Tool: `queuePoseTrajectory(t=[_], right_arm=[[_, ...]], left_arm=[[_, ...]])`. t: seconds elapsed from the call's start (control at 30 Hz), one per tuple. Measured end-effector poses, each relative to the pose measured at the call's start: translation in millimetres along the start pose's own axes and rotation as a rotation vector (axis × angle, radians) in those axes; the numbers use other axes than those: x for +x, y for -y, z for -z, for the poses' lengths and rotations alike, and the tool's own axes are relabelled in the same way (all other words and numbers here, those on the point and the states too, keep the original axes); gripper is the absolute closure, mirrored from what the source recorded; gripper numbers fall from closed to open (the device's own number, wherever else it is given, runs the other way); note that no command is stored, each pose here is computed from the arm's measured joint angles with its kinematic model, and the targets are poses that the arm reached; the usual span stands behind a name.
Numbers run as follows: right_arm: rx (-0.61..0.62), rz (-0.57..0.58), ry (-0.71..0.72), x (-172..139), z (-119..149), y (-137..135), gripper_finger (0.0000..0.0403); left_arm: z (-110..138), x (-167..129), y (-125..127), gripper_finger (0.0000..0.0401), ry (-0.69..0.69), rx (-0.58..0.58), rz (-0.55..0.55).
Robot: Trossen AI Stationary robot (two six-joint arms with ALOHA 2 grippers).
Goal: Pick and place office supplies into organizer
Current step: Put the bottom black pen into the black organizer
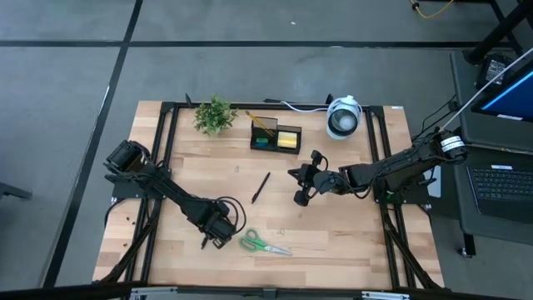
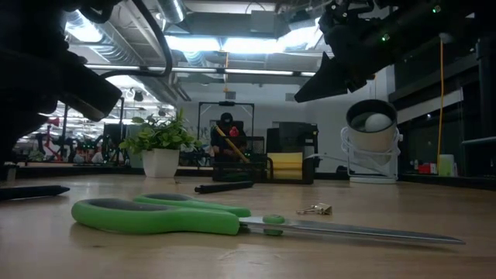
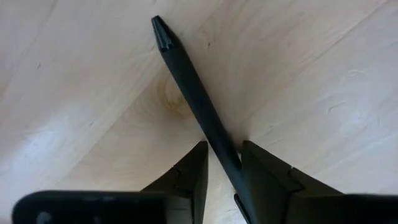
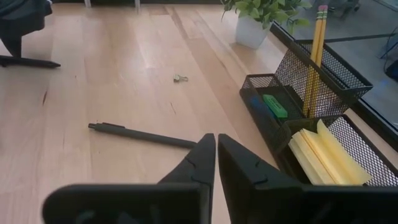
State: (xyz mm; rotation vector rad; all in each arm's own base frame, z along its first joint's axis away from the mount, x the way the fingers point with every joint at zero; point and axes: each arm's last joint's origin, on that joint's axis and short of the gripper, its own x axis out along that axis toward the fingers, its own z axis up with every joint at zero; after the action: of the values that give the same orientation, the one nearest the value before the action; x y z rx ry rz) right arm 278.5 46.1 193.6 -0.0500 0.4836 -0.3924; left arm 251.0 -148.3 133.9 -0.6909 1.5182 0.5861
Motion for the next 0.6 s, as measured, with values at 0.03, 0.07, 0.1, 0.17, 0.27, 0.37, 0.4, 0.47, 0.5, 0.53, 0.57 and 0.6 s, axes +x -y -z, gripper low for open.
queuePoseTrajectory(t=[0.03,0.07,0.1,0.17,0.27,0.37,0.4,0.47,0.5,0.53,0.57,0.6], right_arm=[[0.000,0.000,0.000,0.0,0.0,0.0,0.0377],[0.000,0.000,0.000,0.0,0.0,0.0,0.0377],[-0.001,0.000,0.000,0.0,0.0,0.0,0.0377],[-0.003,0.000,0.000,0.0,0.0,0.1,0.0377],[-0.003,0.000,0.000,0.0,0.0,0.0,0.0377],[-0.003,0.000,0.000,0.1,0.0,0.1,0.0377],[-0.003,0.000,0.000,0.1,0.0,0.1,0.0377],[-0.003,0.000,0.000,0.1,0.0,0.1,0.0377],[-0.004,0.000,0.000,0.1,0.0,0.1,0.0377],[-0.006,0.000,0.000,0.1,0.0,0.1,0.0377],[-0.011,0.000,0.000,0.0,0.0,0.0,0.0377],[-0.012,0.000,0.000,0.1,0.0,0.1,0.0377]], left_arm=[[0.0,-0.1,-0.1,0.0312,0.000,0.010,-0.001],[0.0,0.0,-0.2,0.0313,0.001,0.021,-0.002],[0.0,0.0,-0.3,0.0315,0.001,0.035,-0.003],[0.0,0.0,-0.4,0.0318,0.001,0.060,-0.004],[0.1,0.0,-0.6,0.0323,0.001,0.096,-0.007],[0.1,-0.4,-0.5,0.0330,0.001,0.134,-0.009],[-0.1,-1.6,0.3,0.0333,0.002,0.150,-0.011],[-0.6,-4.9,2.8,0.0338,0.005,0.199,-0.015],[-0.9,-6.5,4.2,0.0340,0.008,0.228,-0.018],[-1.8,-8.7,6.0,0.0343,0.026,0.253,-0.025],[-3.1,-12.7,8.8,0.0345,0.055,0.275,-0.028],[-3.9,-17.6,9.7,0.0348,0.075,0.287,-0.031]])
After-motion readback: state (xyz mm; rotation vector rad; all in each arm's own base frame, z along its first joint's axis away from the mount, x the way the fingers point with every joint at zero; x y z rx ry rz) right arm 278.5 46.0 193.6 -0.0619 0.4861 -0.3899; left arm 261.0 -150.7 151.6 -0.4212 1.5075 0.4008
